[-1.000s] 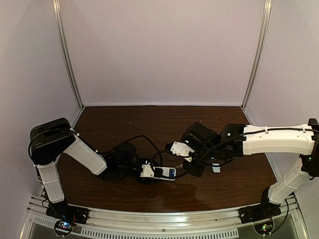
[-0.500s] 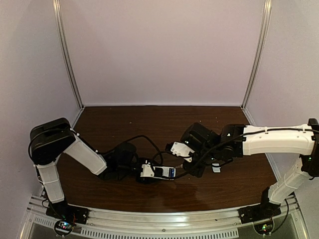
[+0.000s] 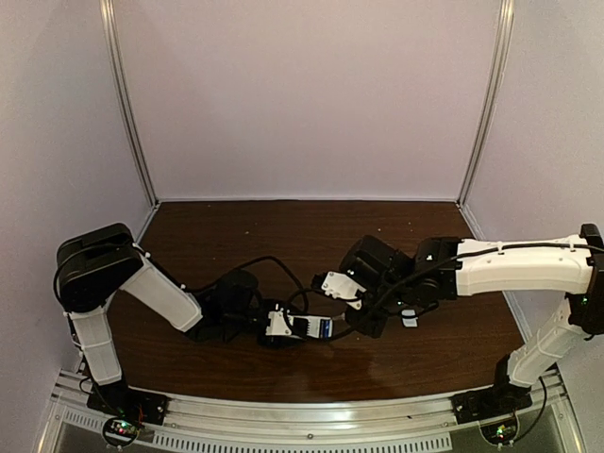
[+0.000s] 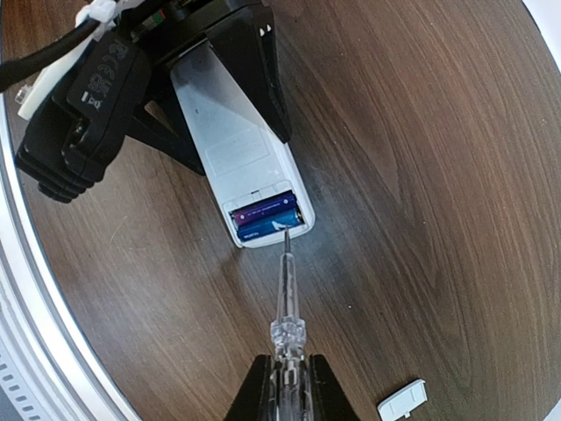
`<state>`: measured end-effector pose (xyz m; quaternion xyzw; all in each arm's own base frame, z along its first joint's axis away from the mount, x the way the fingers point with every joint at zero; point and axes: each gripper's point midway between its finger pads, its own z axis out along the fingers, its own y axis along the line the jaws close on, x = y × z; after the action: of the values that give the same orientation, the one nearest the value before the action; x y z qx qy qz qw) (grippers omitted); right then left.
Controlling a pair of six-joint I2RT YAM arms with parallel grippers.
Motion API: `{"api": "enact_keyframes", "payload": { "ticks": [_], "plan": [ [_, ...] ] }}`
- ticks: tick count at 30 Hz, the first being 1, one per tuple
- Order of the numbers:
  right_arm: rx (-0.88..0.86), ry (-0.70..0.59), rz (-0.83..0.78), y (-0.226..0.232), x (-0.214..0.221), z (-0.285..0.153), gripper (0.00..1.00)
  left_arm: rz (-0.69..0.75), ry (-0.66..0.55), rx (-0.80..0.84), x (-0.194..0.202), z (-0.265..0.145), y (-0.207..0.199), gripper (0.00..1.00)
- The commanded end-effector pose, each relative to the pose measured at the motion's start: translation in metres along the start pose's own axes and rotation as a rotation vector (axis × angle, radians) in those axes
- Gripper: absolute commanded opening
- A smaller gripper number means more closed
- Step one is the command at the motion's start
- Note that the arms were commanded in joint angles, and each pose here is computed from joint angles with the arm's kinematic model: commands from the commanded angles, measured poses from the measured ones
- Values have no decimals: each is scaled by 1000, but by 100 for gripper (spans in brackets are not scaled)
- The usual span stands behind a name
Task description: Unload the batteries from the remote control
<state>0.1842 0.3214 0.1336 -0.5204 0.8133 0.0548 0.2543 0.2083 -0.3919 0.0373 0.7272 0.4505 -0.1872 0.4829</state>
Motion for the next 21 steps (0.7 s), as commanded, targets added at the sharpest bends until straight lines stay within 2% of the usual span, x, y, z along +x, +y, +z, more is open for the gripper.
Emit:
{"api": "enact_keyframes", "payload": {
  "ticks": [1,15,21],
  "plan": [
    [25,8,0,-1,-3,8,0,17,-39,-22,-14,-2,9,0],
    [48,17,6,-3,-2,19,0,17,-44,-14,-15,-2,7,0],
    [61,-59,51,-11,-9,-8,0,17,-50,-10,-16,-2,7,0]
  ]
}}
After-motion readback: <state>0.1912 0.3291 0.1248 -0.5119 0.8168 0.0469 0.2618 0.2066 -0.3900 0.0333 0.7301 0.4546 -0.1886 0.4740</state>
